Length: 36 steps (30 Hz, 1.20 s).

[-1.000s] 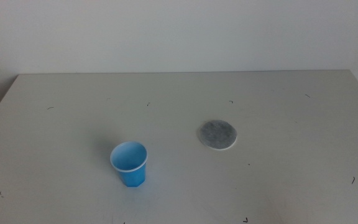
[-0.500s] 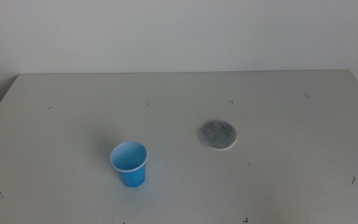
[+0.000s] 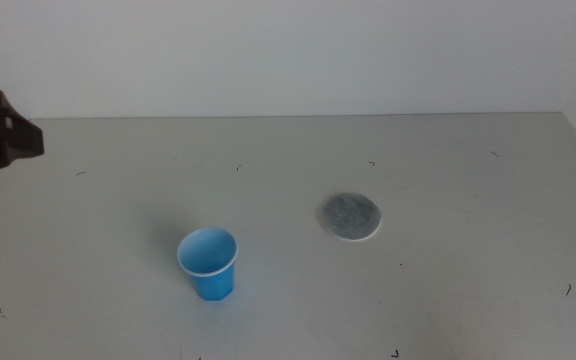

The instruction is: Place an empty cup on a cup mat.

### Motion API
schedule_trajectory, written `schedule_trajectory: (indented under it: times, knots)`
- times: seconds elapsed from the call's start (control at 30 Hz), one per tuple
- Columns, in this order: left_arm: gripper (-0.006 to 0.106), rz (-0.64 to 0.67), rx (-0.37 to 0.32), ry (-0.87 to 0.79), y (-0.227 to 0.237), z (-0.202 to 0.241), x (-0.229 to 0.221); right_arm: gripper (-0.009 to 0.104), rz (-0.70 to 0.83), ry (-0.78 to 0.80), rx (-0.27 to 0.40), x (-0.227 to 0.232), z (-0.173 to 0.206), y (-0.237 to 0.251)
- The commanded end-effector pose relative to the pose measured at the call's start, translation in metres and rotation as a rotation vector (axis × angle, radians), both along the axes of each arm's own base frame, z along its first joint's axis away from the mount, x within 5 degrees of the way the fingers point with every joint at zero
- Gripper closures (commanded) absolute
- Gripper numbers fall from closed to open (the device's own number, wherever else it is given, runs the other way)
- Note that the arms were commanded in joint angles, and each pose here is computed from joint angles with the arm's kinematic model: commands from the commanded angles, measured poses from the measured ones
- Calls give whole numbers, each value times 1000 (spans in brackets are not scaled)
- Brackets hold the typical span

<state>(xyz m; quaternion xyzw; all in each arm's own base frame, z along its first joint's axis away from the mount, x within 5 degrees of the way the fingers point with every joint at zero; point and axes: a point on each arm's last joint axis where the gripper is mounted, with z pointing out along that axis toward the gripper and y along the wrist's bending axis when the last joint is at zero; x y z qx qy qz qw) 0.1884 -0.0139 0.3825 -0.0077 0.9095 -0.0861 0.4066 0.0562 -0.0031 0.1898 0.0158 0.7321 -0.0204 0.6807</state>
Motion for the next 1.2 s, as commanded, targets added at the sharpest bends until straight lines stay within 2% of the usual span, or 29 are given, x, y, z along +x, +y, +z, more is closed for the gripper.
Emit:
schedule_trajectory:
  times: [0.0,0.13,0.33,0.53,0.77,1.17]
  knots:
    - [-3,4,-44,-1,-2,9,12,1,4,-108,-23,-2,12,0]
    - [-3,-3,-57,113,-4,-8,29,1,4,-108,-23,-2,12,0]
    - [-3,-2,-66,197,-4,-27,50,1,4,-108,-23,-2,12,0]
    - [-3,-4,-107,295,-7,-48,66,1,4,-108,-23,-2,12,0]
    - [-3,-47,-242,344,-19,-61,81,1,4,-108,-23,-2,12,0]
    - [2,-146,-221,452,-69,-105,107,1,4,-108,-23,-2,12,0]
